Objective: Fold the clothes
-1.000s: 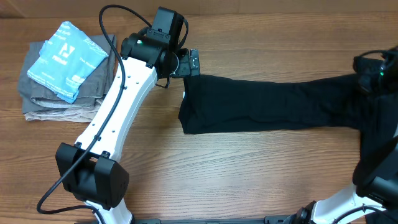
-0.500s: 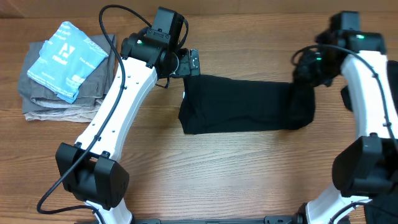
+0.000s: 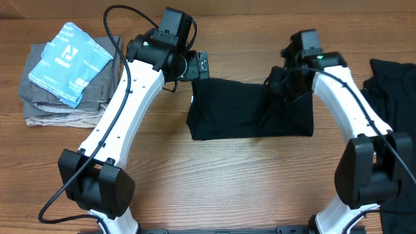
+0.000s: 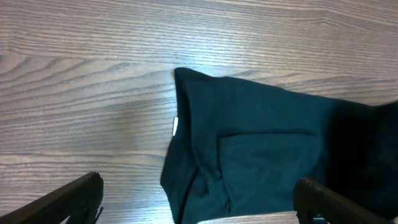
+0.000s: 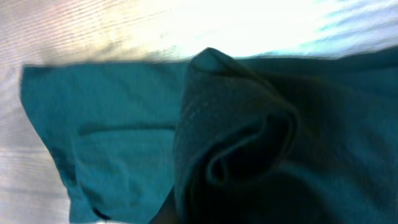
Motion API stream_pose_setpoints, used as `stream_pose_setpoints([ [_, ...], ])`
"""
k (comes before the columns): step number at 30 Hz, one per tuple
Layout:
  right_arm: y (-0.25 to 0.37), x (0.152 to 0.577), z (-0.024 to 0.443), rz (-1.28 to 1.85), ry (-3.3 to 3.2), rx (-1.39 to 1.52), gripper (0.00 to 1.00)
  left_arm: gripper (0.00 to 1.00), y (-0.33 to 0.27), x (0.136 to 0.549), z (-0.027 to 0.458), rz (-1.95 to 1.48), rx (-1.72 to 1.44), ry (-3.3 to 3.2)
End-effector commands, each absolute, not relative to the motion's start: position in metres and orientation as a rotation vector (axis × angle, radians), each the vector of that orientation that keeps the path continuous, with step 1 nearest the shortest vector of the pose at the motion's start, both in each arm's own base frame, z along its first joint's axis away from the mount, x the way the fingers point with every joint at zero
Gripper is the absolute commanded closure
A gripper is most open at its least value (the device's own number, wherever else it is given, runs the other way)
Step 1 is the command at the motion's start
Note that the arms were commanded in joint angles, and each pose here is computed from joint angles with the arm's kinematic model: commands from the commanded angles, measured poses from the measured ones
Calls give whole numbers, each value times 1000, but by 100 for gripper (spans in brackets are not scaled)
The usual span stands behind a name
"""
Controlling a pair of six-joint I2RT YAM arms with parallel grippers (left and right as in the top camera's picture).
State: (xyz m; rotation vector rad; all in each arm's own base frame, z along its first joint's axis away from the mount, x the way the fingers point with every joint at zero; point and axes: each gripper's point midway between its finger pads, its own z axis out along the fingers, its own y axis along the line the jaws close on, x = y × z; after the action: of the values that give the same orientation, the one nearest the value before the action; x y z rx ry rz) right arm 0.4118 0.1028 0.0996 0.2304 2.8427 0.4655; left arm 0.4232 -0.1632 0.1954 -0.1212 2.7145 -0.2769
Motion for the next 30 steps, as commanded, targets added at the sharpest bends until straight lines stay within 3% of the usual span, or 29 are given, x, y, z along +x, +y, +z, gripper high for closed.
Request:
stream_pose_setpoints([
  [1,117,407,85,499,2840,207,94,0,-165,424,195,-272,-118,2714],
  [5,130,408,82,549,2818,163,60,0,-165,424,195,-272,-118,2714],
  [6,139,411,87,611,2796,130,38,0,-165,424,195,-272,-118,2714],
  [7,151,413,94,702,2763,60,28,0,-165,424,195,-272,-118,2714],
  [10,177,414,127,955,2652,-169,14,0,-165,424,195,-272,-118,2714],
  [14,143,421,148,870,2702,-54,12,0,-165,424,195,-272,-118,2714],
  [18,93,414,144,669,2815,113,19,0,-165,424,195,-272,-118,2714],
  [20,77,406,137,605,2863,172,32,0,-165,424,195,-272,-118,2714],
  [21,72,402,132,586,2881,190,44,0,-165,424,195,-272,-118,2714],
  [22,71,400,129,577,2891,196,48,0,-165,424,195,-272,-118,2714],
  [27,69,388,108,518,2946,170,49,0,-165,424,195,-272,-118,2714],
  [30,80,384,103,505,2939,-64,43,0,-165,424,195,-272,-118,2714],
])
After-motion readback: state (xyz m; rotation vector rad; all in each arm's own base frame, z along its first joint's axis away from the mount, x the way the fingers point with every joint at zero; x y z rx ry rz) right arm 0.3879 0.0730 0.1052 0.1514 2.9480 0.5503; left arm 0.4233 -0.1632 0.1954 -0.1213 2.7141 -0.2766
